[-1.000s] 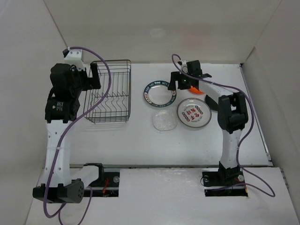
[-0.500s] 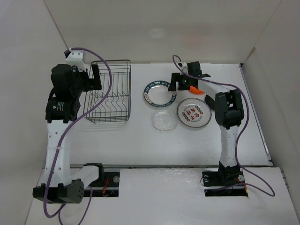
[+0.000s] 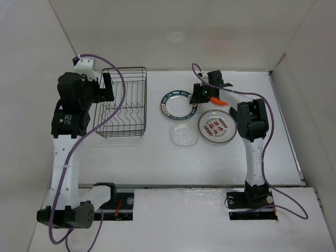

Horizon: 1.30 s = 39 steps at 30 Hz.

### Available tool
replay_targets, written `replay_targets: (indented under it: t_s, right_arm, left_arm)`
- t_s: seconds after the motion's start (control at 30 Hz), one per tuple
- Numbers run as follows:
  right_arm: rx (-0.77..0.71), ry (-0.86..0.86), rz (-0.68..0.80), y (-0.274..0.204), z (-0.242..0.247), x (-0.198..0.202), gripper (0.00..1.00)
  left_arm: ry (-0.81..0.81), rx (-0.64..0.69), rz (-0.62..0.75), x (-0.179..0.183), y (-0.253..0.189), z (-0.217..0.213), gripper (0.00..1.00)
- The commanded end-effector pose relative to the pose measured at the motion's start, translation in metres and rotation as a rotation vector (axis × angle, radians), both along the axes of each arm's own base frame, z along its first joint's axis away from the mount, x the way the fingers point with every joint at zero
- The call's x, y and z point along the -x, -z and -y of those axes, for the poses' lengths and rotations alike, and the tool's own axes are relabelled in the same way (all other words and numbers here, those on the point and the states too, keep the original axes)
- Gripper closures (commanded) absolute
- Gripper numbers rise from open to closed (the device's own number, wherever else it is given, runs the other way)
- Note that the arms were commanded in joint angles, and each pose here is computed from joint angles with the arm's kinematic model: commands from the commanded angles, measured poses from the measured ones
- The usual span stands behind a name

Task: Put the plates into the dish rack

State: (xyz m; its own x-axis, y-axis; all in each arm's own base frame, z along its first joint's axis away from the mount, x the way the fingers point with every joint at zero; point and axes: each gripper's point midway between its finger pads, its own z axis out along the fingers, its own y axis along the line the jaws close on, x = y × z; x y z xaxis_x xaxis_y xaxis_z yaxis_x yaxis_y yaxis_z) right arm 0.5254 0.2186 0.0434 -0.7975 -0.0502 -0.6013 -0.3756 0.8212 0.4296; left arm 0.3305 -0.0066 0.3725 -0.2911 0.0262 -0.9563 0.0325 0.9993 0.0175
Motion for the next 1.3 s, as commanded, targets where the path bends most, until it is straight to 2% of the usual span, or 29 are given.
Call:
replay_targets:
  t_s: [0.0,0.03,0.07,0.1,0.2,0.23,0.47,0.7,0.73,0.77,0.83,0.87,1.0,1.23,1.27]
  right_arm:
    - [-0.015,0.005,-0.005,-0.004,0.0,-0.007,0.57]
    - [-0.018,0.013,-0.022,-0.002,0.0,-0.007,0.57]
    - [-0.022,0.007,-0.036,0.004,-0.001,-0.005,0.62]
    - [-0.027,0.024,-0.042,0.002,0.003,-0.007,0.7]
    - [-0.034,0.042,-0.074,0.011,0.003,-0.006,0.84]
    - [-0.026,0.049,-0.074,0.01,0.004,-0.007,0.99]
    - [-0.064,0.178,-0.047,-0.008,0.016,-0.024,1.0]
    - [-0.119,0.391,0.238,-0.142,0.044,-0.048,1.0]
    - [-0.125,0.415,0.269,-0.154,0.048,-0.046,1.0]
    - [-0.136,0.434,0.328,-0.188,0.053,-0.04,1.0]
    - [-0.107,0.479,0.385,-0.212,0.063,-0.033,1.0]
    - [-0.107,0.472,0.422,-0.232,0.061,-0.022,1.0]
    - [-0.125,0.382,0.475,-0.261,0.047,0.008,1.0]
    - [-0.274,0.057,0.582,-0.299,-0.019,0.068,1.0]
    - [-0.294,-0.005,0.586,-0.298,-0.034,0.078,1.0]
  left_arm:
    - [0.006,-0.002,0.064,0.002,-0.015,0.001,0.0]
    - [0.006,-0.002,0.064,0.002,-0.015,0.001,0.0]
    - [0.006,-0.002,0.064,0.002,-0.015,0.001,0.0]
    - [0.006,-0.002,0.055,0.002,-0.011,0.001,0.0]
    - [0.006,-0.002,0.046,0.001,-0.007,0.001,0.0]
    - [0.006,-0.002,0.056,0.0,-0.01,0.001,0.0]
    - [0.015,0.001,0.047,-0.001,-0.003,0.002,0.0]
    - [0.071,0.027,0.057,-0.007,-0.003,0.014,0.0]
    - [0.102,0.018,0.069,-0.007,-0.005,0.018,0.0]
    - [0.137,0.018,0.058,-0.007,0.0,0.023,0.0]
    - [0.207,0.035,0.085,-0.008,-0.005,0.036,0.0]
    - [0.234,0.031,0.087,-0.007,-0.005,0.039,0.0]
    - [0.377,0.095,0.065,-0.026,-0.005,0.066,0.0]
    - [0.698,0.25,-0.035,-0.037,0.004,0.122,0.0]
    - [0.735,0.267,-0.072,-0.04,0.016,0.133,0.0]
